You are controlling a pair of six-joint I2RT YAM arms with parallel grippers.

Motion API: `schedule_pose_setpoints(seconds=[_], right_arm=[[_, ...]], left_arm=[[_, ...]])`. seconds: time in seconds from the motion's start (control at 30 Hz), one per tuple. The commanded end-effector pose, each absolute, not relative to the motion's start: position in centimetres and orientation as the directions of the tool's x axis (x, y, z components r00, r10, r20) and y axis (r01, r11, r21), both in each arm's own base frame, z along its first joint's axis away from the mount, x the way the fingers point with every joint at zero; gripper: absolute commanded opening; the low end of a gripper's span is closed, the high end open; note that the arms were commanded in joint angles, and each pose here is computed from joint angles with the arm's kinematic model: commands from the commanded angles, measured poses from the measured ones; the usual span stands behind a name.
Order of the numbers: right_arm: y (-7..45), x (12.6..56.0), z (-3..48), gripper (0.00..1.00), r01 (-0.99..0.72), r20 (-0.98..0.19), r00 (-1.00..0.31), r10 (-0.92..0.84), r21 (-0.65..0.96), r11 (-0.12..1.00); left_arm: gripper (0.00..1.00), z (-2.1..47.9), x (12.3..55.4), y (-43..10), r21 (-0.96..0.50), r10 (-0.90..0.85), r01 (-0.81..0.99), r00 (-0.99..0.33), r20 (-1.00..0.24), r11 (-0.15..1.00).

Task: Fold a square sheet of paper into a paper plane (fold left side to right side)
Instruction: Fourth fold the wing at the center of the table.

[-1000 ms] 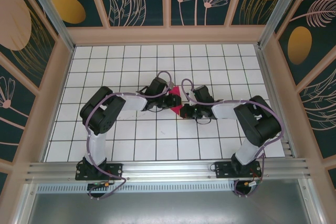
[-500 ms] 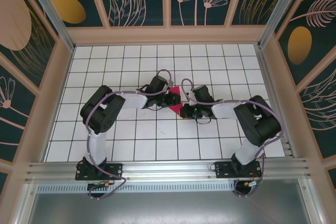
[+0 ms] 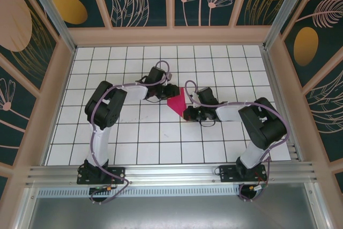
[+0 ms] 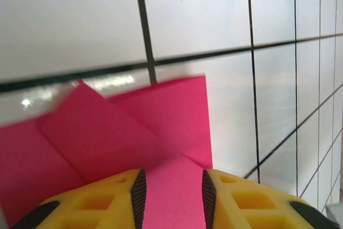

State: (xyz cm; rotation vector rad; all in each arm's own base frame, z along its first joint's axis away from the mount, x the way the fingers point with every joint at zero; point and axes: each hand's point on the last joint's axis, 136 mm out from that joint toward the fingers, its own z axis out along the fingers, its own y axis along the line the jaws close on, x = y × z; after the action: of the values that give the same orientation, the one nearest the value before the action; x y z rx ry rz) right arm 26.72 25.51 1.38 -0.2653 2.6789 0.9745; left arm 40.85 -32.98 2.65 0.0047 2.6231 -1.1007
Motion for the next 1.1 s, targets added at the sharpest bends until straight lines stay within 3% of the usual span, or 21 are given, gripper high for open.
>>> schedule_pose_setpoints(seconds=[0.0,0.2,0.5,0.67,0.83,1.07], right_arm=[[20.5,20.1,-4.9,0.02,-0.102,-0.021,-0.994,-0.104,0.454,0.885],[21.5,20.7,-4.0,0.03,-0.12,-0.049,-0.993,-0.11,0.495,0.861],[24.8,24.3,1.2,0.09,-0.237,-0.226,-0.966,-0.123,0.595,0.768],[25.0,27.5,6.0,0.28,-0.298,-0.374,-0.926,-0.057,0.627,0.719],[22.4,30.0,10.0,0.47,-0.32,-0.507,-0.86,0.048,0.611,0.724],[18.7,30.1,11.7,0.6,-0.288,-0.566,-0.807,0.169,0.627,0.724]], left_arm=[[0.37,-1.3,45.3,-26.4,-0.532,-0.185,0.031,-0.919,-0.348,0.846],[0.41,0.6,46.8,-25.7,-0.545,-0.194,0.043,-0.909,-0.37,0.838],[0.54,9.9,47.9,-24.4,-0.614,-0.205,0.139,-0.867,-0.455,0.777],[0.57,12.4,45.5,-23.2,-0.631,-0.234,0.148,-0.845,-0.481,0.761],[0.58,13.1,41.2,-24.0,-0.754,-0.303,0.155,-0.849,-0.432,0.639],[0.55,10.0,37.1,-29.2,-0.801,-0.227,0.17,-0.907,-0.356,0.575]])
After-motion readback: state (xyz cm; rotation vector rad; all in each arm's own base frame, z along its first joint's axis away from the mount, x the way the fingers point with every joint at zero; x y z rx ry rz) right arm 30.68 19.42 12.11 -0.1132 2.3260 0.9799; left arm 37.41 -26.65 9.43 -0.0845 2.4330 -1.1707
